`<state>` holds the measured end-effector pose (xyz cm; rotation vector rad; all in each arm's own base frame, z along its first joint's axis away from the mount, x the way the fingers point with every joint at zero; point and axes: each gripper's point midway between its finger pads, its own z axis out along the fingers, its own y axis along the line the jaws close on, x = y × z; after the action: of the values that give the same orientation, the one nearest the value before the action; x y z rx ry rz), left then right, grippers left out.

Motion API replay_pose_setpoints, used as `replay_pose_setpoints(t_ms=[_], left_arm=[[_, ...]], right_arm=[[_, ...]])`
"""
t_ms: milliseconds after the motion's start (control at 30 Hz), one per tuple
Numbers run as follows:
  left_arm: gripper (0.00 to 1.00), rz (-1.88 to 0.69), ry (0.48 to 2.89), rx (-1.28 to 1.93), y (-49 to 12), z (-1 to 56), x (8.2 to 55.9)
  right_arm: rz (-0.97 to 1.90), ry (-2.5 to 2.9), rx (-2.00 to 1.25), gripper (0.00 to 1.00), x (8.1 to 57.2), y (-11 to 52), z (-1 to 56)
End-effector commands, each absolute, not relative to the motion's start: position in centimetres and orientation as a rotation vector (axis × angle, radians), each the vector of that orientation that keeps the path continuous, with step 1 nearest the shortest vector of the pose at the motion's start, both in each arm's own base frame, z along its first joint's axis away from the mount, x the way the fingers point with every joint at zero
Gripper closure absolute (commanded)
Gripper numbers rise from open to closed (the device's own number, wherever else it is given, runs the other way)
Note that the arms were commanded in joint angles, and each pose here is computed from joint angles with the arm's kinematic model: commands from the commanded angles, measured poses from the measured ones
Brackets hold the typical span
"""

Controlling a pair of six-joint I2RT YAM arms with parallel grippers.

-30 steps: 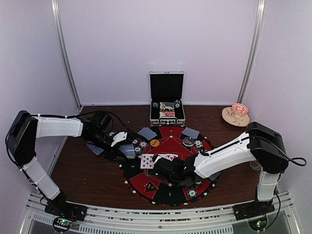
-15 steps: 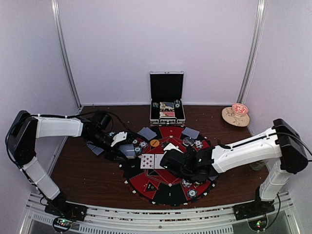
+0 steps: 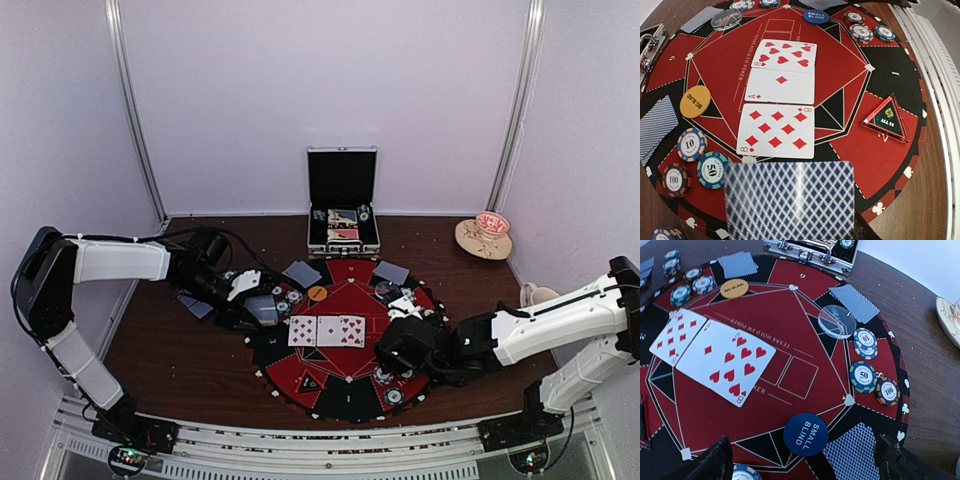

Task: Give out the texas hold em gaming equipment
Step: Pick up the all-in button from position 2.

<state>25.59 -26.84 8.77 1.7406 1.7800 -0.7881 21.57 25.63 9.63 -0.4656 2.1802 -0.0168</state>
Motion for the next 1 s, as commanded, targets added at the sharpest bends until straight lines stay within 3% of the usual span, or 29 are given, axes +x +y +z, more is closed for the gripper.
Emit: replay_pose_setpoints(t_ms=[0,267,567,967], left_arm=[[0.54,-0.809,1.744,1.729,-27.1,9.8,25.7],[0.54,-0.804,1.745,1.729,-27.0,9.8,25.7],[0.55,-0.798,1.739,1.720,-26.9,10.2,25.9],[0.55,-0.791,1.738,1.706,-26.6,10.5,26.2]], right_arm=[[0.095,2.157,-0.244,0.00,22.9,24.4,11.4],[0.422,2.136,-0.596,0.02,20.5,32.6,10.5],[0.367,2.116,-0.913,0.00,17.8,43.0,6.3],[0.414,2.201,-0.951,0.00,16.0,45.7,3.5]])
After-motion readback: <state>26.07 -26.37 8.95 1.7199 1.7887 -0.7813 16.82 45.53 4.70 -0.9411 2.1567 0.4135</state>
